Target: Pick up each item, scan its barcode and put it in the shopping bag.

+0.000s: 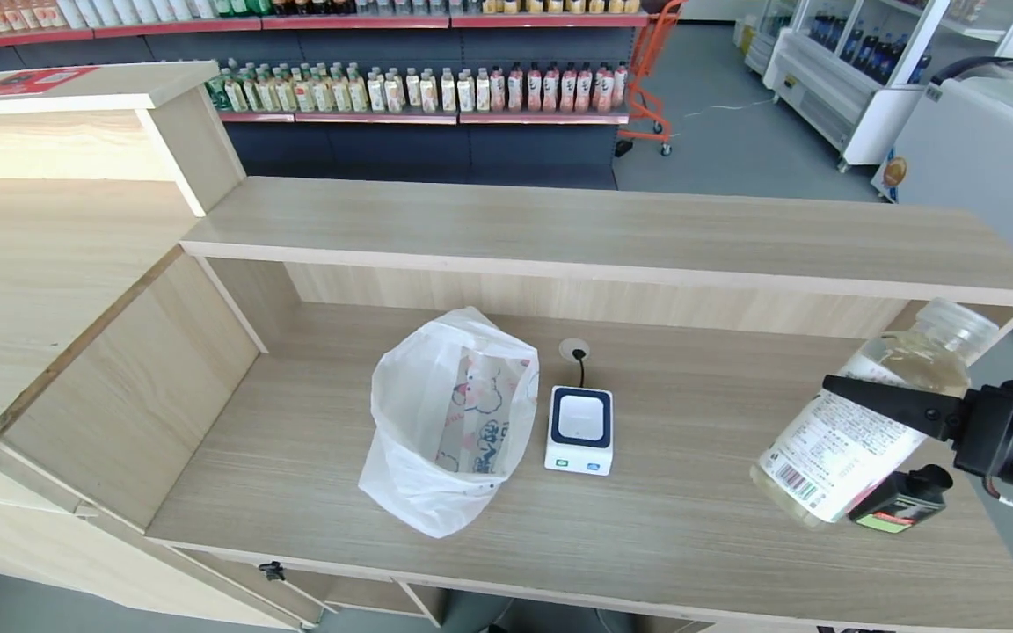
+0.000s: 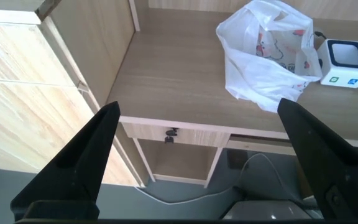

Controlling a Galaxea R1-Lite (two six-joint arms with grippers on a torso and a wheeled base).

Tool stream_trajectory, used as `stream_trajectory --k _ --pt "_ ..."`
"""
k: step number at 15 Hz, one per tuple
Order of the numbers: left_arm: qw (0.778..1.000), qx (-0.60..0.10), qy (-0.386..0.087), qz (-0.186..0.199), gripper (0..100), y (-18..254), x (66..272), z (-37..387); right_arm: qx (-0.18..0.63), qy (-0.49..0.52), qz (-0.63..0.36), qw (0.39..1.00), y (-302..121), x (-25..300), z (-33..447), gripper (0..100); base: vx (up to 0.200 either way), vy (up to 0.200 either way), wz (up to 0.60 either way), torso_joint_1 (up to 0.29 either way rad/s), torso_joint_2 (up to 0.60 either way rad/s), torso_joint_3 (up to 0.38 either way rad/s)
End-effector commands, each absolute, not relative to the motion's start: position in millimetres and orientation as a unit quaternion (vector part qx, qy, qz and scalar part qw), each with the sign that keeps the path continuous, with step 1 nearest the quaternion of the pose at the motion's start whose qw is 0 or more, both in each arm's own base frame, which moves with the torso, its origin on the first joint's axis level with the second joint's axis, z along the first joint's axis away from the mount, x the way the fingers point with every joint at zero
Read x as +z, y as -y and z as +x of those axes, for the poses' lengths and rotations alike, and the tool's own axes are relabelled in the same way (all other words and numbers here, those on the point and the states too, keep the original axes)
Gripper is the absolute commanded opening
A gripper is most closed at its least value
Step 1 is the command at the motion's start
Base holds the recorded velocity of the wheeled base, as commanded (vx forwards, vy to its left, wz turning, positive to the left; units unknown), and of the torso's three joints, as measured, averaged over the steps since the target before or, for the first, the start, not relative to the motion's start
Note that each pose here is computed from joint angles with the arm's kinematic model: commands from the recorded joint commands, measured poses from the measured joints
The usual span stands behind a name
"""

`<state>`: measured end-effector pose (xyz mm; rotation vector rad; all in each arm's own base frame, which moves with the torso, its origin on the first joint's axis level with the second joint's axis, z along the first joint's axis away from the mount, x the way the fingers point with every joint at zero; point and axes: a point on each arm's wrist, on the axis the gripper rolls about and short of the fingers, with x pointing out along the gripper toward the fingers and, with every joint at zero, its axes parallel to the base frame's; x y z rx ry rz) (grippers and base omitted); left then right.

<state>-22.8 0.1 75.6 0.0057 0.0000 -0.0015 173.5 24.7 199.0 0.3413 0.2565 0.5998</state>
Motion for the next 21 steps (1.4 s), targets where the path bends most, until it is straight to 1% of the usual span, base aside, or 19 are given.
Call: stream_trajectory --k 1,4,6,8,10,11,12,14,16,17,18,19,21 --pt "1.0 -0.001 0.001 0.003 100 0 76 -23 0.293 -0.127 0.169 0.932 -25 199 175 0 0.0 0.2 0.0 0.027 0.01 0.002" --pt "1.0 -0.001 0.0 0.003 100 0 75 -23 0.293 -0.131 0.17 0.932 -26 199 184 0 0.0 0.2 0.0 -0.004 0.0 0.005" --pt "1.0 -0.001 0.0 0.002 100 0 75 -23 0.295 -0.136 0.169 0.93 -28 201 202 0 0.0 0.2 0.0 0.002 0.01 -0.007" --pt "1.0 -0.001 0.0 0.003 100 0 75 -23 0.302 -0.145 0.166 0.928 -34 198 216 0 0.0 0.0 0.0 0.0 0.0 0.0" --pt "1.0 -0.001 0.0 0.002 100 0 75 -23 0.296 -0.154 0.113 0.936 -53 176 238 0 0.0 0.0 0.0 0.0 0.0 0.0" --pt "1.0 -0.001 0.0 0.002 100 0 75 -23 0.294 -0.155 0.112 0.936 -54 174 239 0 0.0 0.0 0.0 0.0 0.0 0.0" --pt "1.0 -0.001 0.0 0.002 100 0 75 -23 0.284 -0.159 0.104 0.94 -68 162 250 0 0.0 0.0 0.0 0.0 0.0 0.0" --pt "1.0 -0.001 0.0 0.002 100 0 75 -23 0.294 -0.159 0.074 0.94 -93 140 273 0 0.0 0.0 0.0 0.0 0.0 0.0" --pt "1.0 -0.001 0.0 0.002 100 0 75 -23 0.289 -0.154 0.048 0.943 -110 114 290 0 0.0 0.0 0.0 0.0 0.0 0.0" --pt "1.0 -0.001 0.0 0.002 100 0 75 -23 0.286 -0.153 0.029 0.945 -125 94 299 0 0.0 0.0 0.0 0.0 0.0 0.0" --pt "1.0 -0.001 0.0 0.002 100 0 75 -23 0.276 -0.151 0.003 0.949 -133 81 307 0 0.0 0.0 0.0 0.0 0.0 0.0" --pt "1.0 -0.001 0.001 0.002 100 0 76 -23 0.276 -0.145 -0.018 0.95 -144 71 314 0 0.0 0.0 0.0 0.0 0.0 0.0" --pt "1.0 -0.001 0.0 0.002 100 0 75 -23 0.286 -0.134 -0.023 0.948 -162 63 326 0 0.0 0.0 0.0 0.0 0.0 0.0"
